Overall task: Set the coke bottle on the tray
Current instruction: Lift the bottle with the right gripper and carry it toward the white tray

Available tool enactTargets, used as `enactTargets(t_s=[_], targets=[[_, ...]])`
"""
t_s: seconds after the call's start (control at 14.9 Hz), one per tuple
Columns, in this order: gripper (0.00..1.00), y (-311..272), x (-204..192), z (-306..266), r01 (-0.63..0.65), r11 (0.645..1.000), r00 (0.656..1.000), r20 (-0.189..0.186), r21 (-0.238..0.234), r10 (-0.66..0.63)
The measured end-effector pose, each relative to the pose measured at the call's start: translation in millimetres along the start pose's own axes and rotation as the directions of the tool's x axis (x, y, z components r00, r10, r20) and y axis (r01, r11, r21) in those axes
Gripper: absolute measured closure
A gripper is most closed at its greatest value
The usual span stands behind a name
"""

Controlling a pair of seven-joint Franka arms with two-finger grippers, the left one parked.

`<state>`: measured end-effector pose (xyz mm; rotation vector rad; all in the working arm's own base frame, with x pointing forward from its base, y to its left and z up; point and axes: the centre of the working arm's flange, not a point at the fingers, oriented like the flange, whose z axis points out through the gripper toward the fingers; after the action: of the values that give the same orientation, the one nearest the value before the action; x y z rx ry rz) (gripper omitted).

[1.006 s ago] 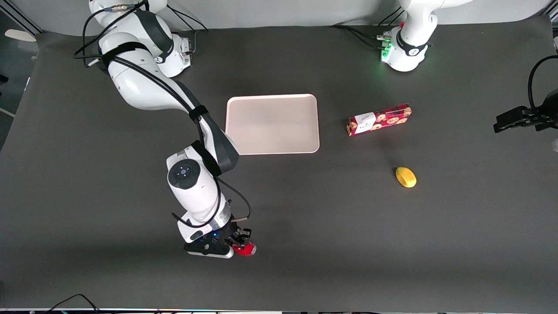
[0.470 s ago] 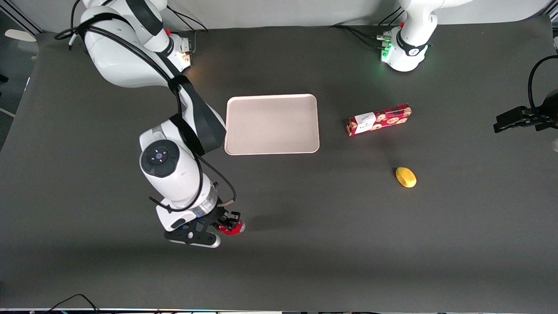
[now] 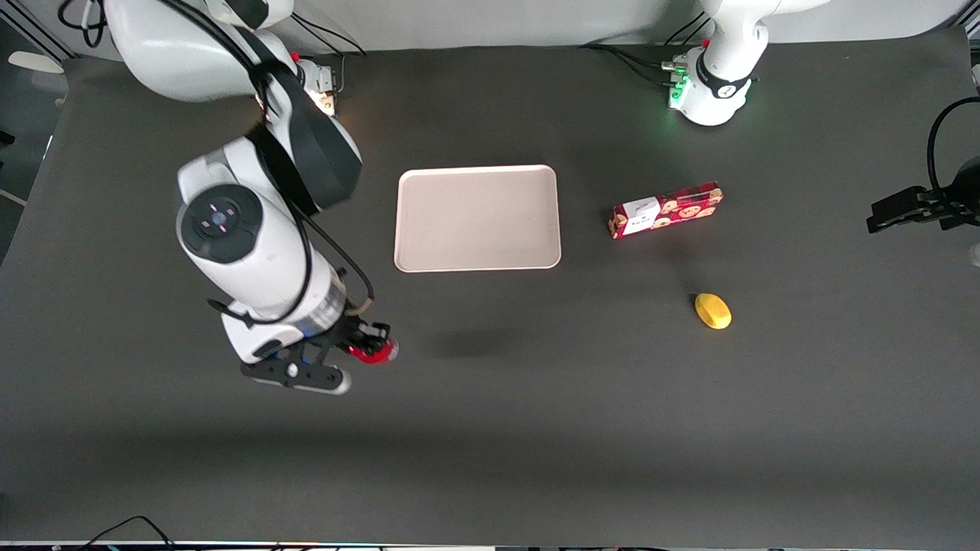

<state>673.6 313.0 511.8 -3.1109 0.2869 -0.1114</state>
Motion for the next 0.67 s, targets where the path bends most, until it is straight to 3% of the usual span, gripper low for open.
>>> enactTargets(t_s=[0.2,0.67], targets=[[0.67,18,-22,-45,0.000,1.000,0.997,0.078,-0.015,0.001],[0.67,86,-78,-95,0.053,0.997,0.984,0.173,-0.058,-0.042]])
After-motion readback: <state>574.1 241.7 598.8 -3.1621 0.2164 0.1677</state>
